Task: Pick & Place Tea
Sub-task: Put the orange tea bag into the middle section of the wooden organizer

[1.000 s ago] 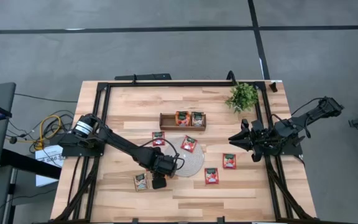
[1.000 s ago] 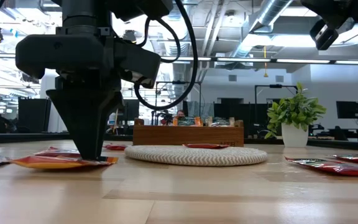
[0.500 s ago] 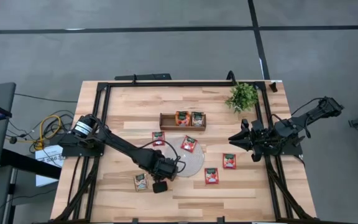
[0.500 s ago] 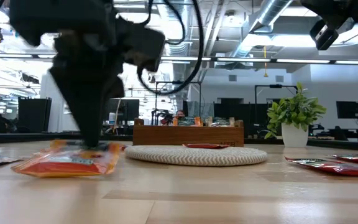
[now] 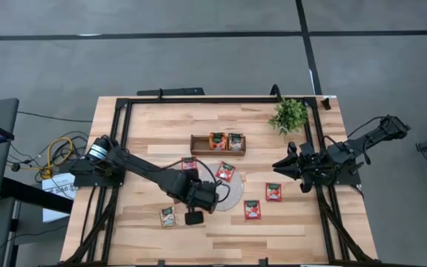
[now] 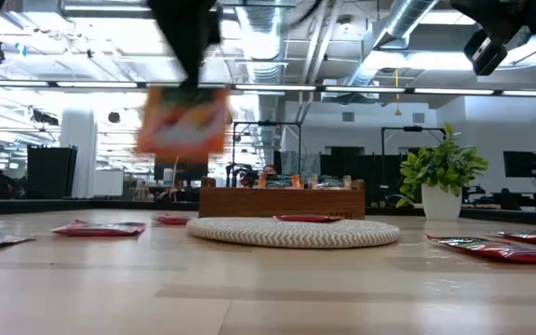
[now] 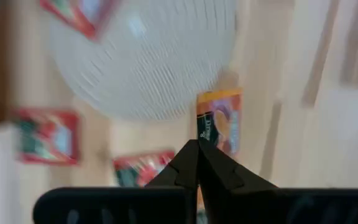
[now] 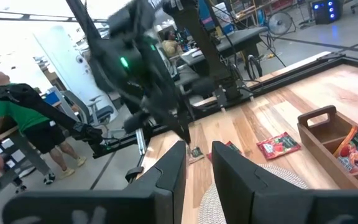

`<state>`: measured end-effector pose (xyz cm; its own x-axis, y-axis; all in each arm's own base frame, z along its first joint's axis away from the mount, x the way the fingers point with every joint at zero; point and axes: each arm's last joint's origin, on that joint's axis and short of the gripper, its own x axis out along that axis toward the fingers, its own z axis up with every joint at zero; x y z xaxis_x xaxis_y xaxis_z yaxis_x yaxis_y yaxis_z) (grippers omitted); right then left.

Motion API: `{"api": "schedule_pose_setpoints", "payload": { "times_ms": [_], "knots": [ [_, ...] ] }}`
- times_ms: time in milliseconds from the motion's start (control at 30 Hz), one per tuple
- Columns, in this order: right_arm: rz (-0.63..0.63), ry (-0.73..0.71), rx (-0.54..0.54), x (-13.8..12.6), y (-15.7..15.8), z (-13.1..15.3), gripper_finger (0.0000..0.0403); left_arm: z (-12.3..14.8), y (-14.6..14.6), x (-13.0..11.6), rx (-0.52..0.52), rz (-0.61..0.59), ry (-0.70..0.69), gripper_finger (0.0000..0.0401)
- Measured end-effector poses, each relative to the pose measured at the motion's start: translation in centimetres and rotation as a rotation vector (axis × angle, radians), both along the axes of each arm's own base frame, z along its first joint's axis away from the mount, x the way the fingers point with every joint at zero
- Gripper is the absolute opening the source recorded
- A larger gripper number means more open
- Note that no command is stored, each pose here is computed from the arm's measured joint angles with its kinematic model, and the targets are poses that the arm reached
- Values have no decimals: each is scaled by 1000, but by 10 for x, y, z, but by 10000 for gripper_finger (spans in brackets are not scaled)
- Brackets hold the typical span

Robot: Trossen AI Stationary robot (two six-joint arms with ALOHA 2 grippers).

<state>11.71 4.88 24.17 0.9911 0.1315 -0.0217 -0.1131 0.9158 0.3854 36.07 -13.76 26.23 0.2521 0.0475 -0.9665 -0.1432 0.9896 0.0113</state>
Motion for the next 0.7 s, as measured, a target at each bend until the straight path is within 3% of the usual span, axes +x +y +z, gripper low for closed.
{"api": "schedule_pose_setpoints", "payload": {
  "times_ms": [300, 700],
  "knots": [
    [-51, 52, -71, 11, -3, -6, 93, 67, 27, 21, 147, 27, -262, 0],
    [-82, 120, -163, 46, -16, 13, 183, 87, 87, 50, 260, 3, -444, 0]
  ]
}}
